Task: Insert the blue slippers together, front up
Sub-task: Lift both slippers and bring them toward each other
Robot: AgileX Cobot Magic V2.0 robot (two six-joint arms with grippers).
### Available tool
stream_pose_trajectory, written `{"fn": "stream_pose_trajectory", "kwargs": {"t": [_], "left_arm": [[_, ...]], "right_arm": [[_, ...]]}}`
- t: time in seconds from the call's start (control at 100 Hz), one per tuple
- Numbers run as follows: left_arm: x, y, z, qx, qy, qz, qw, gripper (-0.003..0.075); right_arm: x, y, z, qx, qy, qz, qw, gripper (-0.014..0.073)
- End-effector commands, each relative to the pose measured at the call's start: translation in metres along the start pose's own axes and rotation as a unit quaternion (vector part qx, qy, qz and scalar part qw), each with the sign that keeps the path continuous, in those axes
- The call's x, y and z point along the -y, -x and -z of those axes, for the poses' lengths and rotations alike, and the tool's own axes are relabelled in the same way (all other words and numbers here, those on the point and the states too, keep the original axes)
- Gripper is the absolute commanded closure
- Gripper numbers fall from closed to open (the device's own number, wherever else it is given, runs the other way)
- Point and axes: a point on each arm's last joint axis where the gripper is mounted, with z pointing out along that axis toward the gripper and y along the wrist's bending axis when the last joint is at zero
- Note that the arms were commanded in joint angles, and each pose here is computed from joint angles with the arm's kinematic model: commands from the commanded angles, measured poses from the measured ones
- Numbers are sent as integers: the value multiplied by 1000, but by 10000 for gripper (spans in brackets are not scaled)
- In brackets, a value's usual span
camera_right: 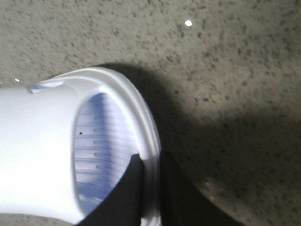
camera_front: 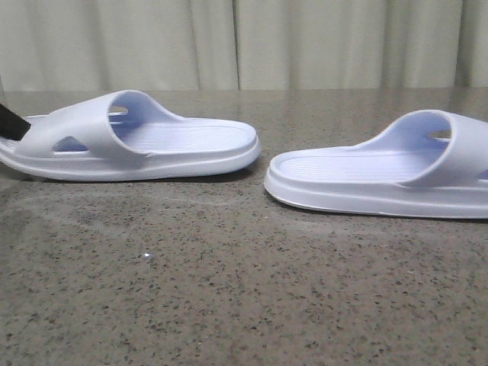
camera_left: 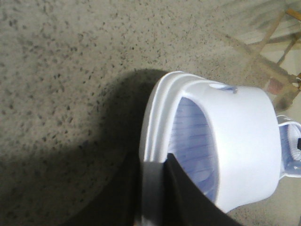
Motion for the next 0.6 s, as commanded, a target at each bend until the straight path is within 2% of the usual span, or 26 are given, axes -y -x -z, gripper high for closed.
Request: {"fn": "stream_pose_trajectory", "kwargs": {"t": [0.0, 0.33, 0.59], "left_arm": [[32, 12, 12, 18, -55, -35, 998, 705], [63, 23, 43, 67, -37, -81, 994, 705], [73, 25, 54, 81, -35, -85, 992, 705]], "right_arm": [[-13, 14, 11, 56, 34, 9, 998, 702], [-35, 36, 38, 120, 55, 44, 990, 702], [-59, 50, 58, 146, 116, 69, 980, 702]]}}
